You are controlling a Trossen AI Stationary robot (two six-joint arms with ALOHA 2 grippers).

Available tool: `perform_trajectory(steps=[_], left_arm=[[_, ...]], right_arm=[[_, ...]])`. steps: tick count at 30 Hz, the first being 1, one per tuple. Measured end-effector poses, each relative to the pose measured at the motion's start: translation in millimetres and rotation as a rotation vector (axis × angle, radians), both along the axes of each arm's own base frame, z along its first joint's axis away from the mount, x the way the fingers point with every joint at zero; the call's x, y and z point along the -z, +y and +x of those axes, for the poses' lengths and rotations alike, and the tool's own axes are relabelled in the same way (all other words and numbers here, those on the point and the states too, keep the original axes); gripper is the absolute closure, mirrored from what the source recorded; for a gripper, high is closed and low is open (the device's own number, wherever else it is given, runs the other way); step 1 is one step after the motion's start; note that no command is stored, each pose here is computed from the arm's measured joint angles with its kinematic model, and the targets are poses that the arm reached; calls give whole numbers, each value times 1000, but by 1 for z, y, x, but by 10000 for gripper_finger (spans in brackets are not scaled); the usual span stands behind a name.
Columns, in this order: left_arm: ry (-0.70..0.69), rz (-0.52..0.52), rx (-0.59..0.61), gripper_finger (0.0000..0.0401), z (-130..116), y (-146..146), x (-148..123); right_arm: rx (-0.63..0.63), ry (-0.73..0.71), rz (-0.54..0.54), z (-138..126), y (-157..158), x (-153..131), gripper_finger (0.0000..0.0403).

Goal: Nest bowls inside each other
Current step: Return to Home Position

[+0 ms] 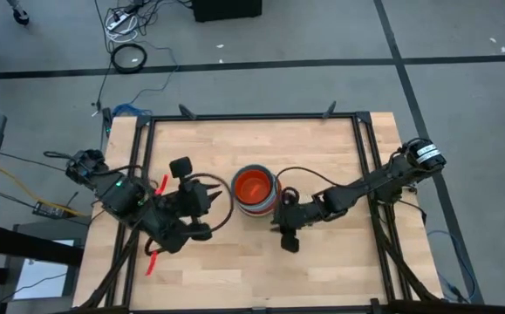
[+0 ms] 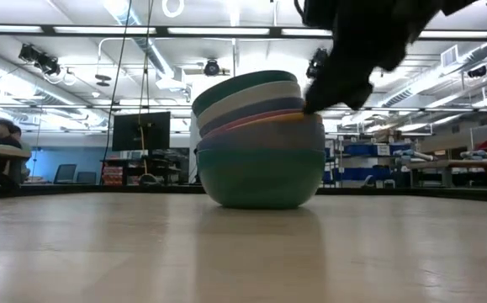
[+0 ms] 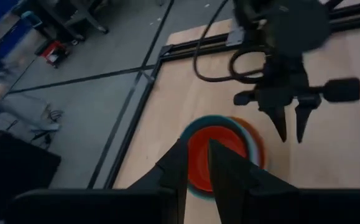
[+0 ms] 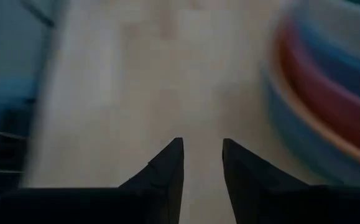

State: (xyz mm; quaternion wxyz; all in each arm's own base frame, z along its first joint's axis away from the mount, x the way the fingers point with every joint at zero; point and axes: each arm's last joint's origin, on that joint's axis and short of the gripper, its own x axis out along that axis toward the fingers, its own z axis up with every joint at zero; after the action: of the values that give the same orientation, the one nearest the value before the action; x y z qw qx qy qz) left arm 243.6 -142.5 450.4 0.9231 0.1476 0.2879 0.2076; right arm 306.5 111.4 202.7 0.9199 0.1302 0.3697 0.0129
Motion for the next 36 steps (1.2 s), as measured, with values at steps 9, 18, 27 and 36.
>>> perform_trajectory(steps=[9,18,27,36], left_arm=[[-101,131,218,331,-37,-32,-24],[-330,60,237,331,-67,21,-72],[-520,-22,228,331,-112,82,-25],[-757,-90,273,331,-154,109,72]], right_arm=[[-485,-477,-16,18,33,-82,303],[-653,-812,-190,9,-66,-245,303],[-536,-721,-298,-78,-113,-298,303],[-482,-782,-287,-163,-107,-292,303]])
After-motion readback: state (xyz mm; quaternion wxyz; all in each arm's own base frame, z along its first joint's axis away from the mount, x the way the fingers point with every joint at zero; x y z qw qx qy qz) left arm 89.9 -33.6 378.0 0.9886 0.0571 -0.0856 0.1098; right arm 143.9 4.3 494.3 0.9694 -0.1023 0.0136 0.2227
